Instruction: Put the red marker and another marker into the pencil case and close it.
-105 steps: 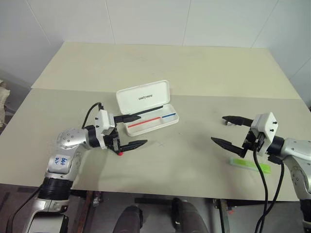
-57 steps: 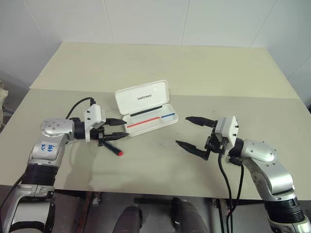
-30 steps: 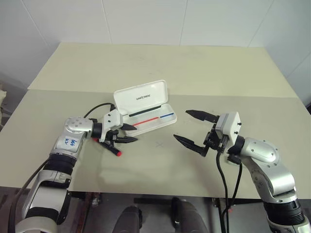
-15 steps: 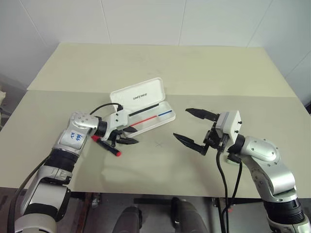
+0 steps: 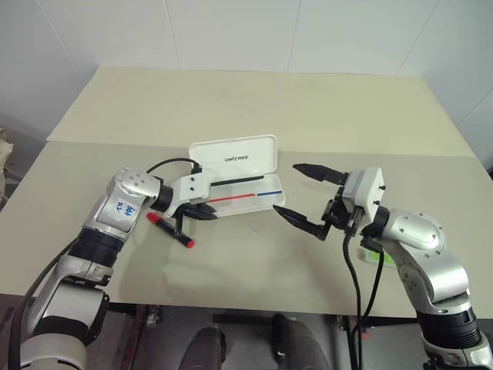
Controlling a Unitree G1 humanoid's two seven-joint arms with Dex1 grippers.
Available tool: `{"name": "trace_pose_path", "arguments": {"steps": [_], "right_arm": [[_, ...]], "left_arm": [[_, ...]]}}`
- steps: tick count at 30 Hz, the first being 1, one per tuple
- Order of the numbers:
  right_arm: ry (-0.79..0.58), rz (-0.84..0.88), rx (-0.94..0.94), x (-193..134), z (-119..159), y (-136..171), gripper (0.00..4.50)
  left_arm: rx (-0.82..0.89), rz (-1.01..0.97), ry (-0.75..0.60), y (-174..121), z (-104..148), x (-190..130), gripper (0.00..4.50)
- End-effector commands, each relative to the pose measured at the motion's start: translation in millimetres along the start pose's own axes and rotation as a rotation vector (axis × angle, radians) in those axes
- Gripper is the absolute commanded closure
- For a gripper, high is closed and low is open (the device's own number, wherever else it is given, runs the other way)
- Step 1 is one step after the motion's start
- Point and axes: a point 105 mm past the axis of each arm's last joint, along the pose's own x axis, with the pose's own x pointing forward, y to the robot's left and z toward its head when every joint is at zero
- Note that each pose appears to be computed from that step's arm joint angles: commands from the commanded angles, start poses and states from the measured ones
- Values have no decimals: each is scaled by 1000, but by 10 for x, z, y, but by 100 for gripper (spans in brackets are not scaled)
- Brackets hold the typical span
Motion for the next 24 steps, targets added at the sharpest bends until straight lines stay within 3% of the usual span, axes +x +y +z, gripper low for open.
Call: {"name": "trace_pose_path", "arguments": {"steps": [1,11,24], "right_arm": [[-21,16,-32,-26,118,1,0],[69,54,19,-306,51,-4,0],[184,28,47,-620,67,21,0]], "left_arm": [[42,-47,52,-85,-45,43,448],[133,-174,-80,-341,331,194,448],[197,-289,-97,-556,447,390,448]]}}
